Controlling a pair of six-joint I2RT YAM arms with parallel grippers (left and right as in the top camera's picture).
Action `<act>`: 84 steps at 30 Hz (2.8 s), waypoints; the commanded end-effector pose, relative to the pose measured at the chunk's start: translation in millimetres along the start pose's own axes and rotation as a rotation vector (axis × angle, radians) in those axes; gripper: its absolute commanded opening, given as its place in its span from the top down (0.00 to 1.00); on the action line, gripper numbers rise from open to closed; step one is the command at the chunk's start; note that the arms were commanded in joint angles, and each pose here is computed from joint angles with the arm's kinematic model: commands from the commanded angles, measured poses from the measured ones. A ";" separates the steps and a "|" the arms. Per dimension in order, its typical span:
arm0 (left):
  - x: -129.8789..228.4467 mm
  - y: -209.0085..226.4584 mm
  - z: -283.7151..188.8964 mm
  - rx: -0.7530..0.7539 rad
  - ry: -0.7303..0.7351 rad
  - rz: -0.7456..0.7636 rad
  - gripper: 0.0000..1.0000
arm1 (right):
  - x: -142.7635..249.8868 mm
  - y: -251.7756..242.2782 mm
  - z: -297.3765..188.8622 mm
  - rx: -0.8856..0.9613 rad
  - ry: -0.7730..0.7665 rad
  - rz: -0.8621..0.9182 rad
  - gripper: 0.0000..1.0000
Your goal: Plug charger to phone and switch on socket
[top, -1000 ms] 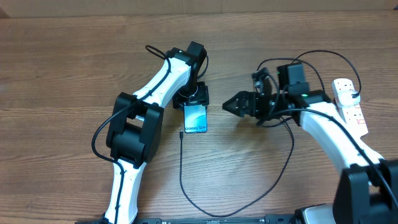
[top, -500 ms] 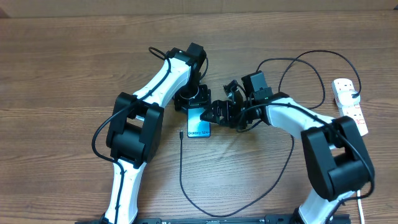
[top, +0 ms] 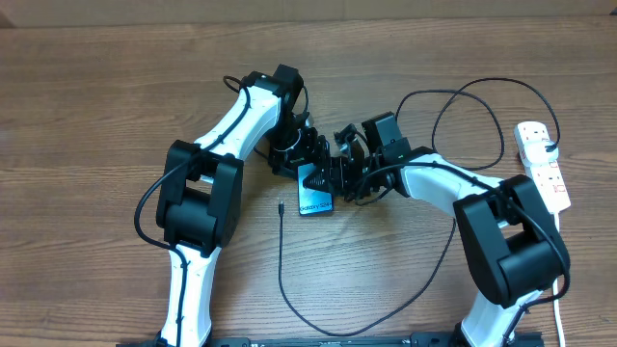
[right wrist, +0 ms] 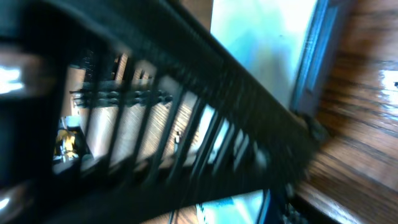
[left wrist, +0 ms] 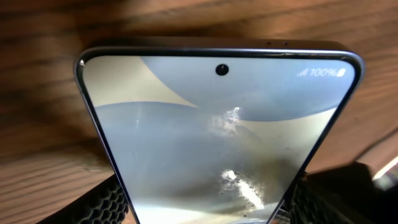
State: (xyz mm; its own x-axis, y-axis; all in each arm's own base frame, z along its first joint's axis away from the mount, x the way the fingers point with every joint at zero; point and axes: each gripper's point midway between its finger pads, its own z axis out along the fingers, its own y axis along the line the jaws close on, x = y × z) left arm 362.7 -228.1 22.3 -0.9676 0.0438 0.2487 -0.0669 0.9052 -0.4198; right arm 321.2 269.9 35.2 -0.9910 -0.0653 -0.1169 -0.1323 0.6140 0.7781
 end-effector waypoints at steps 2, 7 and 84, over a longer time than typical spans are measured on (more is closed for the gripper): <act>7.9 -19.3 -7.6 0.098 0.021 0.052 0.31 | 3.3 -6.2 7.6 0.018 0.008 0.033 0.56; 6.5 -19.9 -7.7 0.101 0.016 0.055 0.30 | 2.5 -3.0 9.6 0.012 0.004 0.016 0.88; -65.1 95.2 -67.3 -0.057 -0.245 0.052 0.00 | 22.5 -61.0 -86.2 0.745 0.100 0.040 0.92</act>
State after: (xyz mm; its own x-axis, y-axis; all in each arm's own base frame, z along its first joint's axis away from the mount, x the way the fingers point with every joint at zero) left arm 430.6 -116.6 19.6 -0.9984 -0.0291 0.0478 -0.0456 0.9186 -0.3926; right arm 303.9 162.9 36.5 -0.9977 -0.0662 0.0111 -0.0638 0.9868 0.1487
